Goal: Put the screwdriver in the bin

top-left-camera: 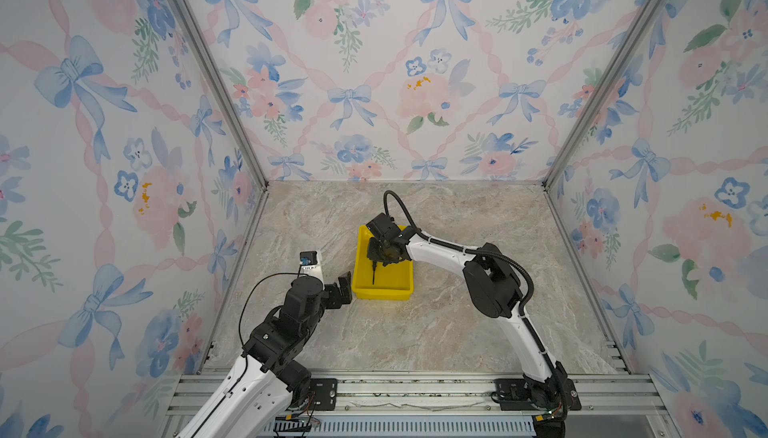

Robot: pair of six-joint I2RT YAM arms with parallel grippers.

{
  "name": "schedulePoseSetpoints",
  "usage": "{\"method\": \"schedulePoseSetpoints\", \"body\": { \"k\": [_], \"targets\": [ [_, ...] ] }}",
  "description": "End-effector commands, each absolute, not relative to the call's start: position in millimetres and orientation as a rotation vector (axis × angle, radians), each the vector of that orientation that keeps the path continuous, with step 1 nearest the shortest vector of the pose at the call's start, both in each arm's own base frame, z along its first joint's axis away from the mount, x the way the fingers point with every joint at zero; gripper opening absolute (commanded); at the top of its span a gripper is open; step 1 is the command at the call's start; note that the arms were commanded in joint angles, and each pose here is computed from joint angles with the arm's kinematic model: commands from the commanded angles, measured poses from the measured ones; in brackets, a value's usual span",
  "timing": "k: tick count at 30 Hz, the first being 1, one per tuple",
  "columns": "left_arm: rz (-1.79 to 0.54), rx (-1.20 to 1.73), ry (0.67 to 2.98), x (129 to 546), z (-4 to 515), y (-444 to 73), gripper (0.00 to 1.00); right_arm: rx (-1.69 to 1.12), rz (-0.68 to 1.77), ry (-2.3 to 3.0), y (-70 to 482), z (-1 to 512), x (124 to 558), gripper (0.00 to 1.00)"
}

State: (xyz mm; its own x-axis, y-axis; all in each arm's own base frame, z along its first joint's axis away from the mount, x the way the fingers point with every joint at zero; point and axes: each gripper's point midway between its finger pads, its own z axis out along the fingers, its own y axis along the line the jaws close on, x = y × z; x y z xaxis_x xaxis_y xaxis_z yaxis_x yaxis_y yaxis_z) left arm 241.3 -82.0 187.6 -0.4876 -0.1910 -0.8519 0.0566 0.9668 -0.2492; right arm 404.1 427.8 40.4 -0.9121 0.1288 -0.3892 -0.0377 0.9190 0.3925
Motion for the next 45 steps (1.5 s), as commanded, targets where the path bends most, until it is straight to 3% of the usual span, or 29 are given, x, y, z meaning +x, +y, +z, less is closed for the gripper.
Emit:
{"method": "schedulePoseSetpoints", "body": {
  "k": [1, 10, 15, 21, 24, 34, 38, 45],
  "targets": [
    [-0.268, -0.103, 2.067, 241.0, 182.9, -78.6, 0.97, 0.04, 0.563, 2.613, 418.6, 76.3, 407.0, 0.31],
    [-0.145, -0.127, 2.007, 243.2, 193.5, -58.2, 0.98, -0.109, 0.611, 2.473, 397.7, 153.2, 397.5, 0.38],
    [-0.081, -0.177, 1.994, 244.1, 191.8, -45.7, 0.98, -0.232, 0.543, 2.394, 355.5, 193.9, 372.9, 0.49],
    [0.003, -0.209, 1.981, 242.7, 180.3, -32.2, 0.97, -0.319, 0.384, 2.311, 275.0, 222.9, 327.3, 0.75],
    [0.015, -0.203, 1.971, 243.7, 173.8, -31.2, 0.98, -0.322, 0.325, 2.278, 233.6, 228.9, 307.1, 0.98],
    [0.001, -0.037, 1.868, 258.4, 179.6, -46.1, 0.97, -0.014, 0.054, 2.164, 78.4, 220.4, 254.2, 0.97],
    [0.108, 0.094, 1.805, 266.5, 165.6, -46.0, 0.98, 0.191, -0.135, 2.103, 15.3, 204.7, 241.6, 0.97],
    [0.138, -0.011, 1.859, 284.7, 127.1, -18.3, 0.98, 0.248, -0.29, 2.05, -23.7, 161.1, 253.0, 0.97]
  ]
}}
